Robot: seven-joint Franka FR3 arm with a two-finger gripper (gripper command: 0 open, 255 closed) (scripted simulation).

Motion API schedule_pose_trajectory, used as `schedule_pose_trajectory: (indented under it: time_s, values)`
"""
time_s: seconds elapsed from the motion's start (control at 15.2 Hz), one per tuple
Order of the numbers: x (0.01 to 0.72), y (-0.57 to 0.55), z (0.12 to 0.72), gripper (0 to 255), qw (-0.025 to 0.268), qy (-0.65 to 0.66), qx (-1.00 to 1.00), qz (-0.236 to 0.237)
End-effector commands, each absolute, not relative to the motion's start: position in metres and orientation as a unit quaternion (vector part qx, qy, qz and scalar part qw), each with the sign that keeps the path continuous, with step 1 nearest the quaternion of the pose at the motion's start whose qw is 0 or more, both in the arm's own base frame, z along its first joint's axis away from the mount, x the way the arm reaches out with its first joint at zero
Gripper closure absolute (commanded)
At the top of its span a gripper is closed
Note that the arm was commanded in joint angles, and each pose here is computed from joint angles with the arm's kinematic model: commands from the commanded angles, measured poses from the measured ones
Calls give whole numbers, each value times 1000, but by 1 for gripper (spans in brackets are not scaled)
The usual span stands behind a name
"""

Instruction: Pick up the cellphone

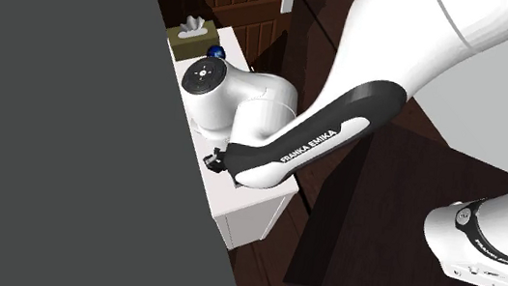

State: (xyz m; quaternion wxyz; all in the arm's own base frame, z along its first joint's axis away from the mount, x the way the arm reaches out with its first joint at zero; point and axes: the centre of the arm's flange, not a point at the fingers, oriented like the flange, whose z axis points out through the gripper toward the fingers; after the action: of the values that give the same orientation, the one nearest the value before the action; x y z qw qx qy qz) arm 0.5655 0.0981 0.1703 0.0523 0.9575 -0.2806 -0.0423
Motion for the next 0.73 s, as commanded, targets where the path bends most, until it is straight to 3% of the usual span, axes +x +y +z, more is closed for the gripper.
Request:
schedule_pose_trajectory:
  time_s: [0.0,0.66]
  values:
    - [565,98,170,255,53,-281,957,-43]
    - [566,97,217,255,53,-281,957,-43]
